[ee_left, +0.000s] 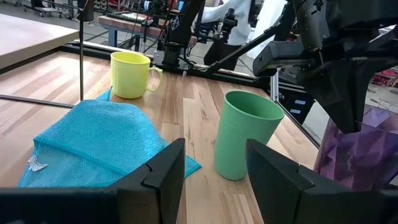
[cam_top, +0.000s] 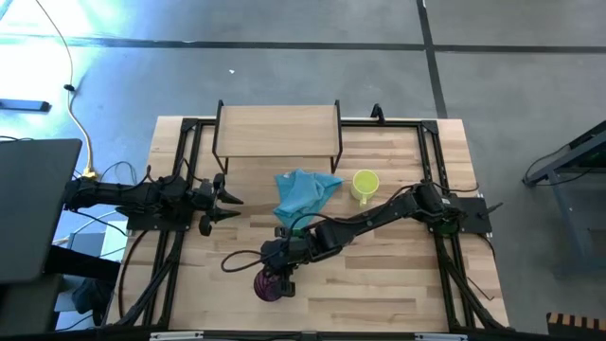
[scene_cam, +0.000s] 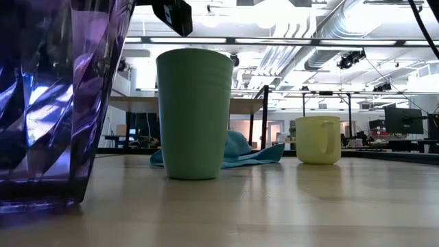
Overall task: Stack small to large cups/mugs on shelf
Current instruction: Put the violet cup on the shelf
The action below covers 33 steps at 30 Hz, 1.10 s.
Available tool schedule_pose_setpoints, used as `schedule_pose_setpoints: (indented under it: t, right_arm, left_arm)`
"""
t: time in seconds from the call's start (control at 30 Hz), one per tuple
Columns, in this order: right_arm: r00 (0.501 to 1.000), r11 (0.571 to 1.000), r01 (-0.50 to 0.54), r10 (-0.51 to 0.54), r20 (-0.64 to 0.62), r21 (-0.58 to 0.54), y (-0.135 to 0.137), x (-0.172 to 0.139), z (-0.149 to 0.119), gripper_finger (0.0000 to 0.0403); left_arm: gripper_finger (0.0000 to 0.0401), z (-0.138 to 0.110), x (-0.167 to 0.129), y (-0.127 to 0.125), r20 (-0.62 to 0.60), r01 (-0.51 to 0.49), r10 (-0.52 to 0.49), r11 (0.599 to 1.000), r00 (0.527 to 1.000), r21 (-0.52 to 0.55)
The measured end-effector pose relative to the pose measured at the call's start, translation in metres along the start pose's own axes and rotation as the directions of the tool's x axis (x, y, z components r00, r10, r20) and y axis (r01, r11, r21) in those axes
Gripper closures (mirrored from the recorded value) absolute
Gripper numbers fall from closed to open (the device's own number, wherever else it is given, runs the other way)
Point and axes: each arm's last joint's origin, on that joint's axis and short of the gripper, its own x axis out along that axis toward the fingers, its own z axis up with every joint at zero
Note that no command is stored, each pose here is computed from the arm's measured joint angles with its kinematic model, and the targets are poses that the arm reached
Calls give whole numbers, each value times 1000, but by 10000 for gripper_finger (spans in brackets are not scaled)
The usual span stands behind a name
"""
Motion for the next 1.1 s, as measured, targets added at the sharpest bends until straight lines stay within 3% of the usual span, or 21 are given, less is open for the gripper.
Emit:
schedule_pose_setpoints:
  t: [0.4, 1.1]
  right_arm:
    - [999, 999, -37, 38, -14, 38, -6, -2, 4, 402]
    - [1000, 1000, -16, 17, -1, 24, 3, -44, 37, 403]
  left_arm:
    - [245, 0, 0, 0, 0, 0, 0, 1000, 1000, -2]
    - [245, 0, 0, 0, 0, 0, 0, 1000, 1000, -2]
